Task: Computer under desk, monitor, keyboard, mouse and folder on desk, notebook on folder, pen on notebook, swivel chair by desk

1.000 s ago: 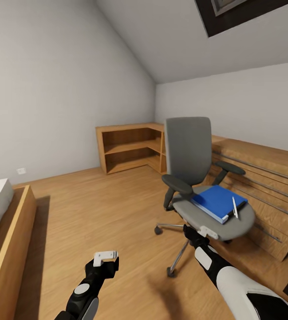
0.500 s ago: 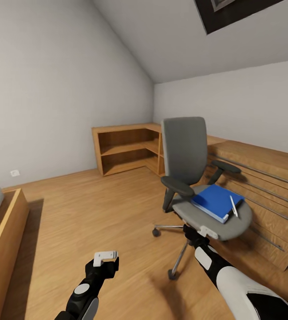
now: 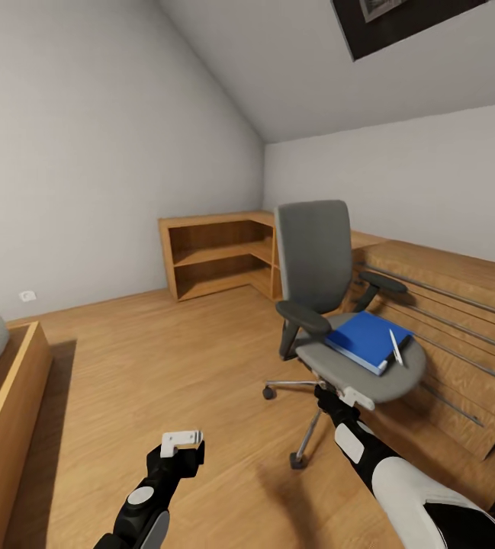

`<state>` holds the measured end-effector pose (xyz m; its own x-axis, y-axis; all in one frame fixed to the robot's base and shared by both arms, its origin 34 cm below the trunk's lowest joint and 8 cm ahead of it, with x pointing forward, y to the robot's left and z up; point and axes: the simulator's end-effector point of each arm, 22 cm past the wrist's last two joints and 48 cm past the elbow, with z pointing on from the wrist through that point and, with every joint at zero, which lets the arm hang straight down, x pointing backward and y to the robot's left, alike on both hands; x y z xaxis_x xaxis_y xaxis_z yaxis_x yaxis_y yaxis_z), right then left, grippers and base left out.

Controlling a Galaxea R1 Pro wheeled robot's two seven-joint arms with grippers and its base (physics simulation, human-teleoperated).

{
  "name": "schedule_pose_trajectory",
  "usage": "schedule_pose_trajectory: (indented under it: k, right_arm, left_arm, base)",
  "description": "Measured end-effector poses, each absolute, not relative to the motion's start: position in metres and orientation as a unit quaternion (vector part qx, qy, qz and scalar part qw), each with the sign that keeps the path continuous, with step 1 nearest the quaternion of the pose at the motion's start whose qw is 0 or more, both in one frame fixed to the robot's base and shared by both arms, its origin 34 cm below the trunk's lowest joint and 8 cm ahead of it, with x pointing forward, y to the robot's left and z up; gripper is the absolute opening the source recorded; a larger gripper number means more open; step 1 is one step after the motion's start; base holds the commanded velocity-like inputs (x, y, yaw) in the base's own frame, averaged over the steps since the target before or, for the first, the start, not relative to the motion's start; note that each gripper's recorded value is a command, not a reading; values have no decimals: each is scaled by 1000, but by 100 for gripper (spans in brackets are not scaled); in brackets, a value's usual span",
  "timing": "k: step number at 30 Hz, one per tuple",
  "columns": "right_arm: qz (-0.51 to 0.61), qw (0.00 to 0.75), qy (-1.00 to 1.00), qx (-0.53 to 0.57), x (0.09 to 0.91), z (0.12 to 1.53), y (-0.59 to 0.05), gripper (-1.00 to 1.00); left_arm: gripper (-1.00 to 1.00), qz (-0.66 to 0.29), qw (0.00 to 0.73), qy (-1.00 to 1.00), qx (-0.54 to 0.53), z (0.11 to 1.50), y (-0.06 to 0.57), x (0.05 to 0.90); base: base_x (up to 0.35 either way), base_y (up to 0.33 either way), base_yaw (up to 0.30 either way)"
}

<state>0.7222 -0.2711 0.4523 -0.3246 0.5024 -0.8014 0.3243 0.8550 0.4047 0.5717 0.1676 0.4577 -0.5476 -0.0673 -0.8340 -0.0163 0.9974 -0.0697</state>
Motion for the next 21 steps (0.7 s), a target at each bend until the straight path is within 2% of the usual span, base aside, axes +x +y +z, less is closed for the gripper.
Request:
schedule_pose_trajectory:
  k: [21]
  right_arm:
    - [86, 519, 811, 255, 721, 450, -269, 100]
  left_arm:
    - [100, -26, 474, 880, -24, 457, 169, 572]
  base:
    - [-325, 0, 0]
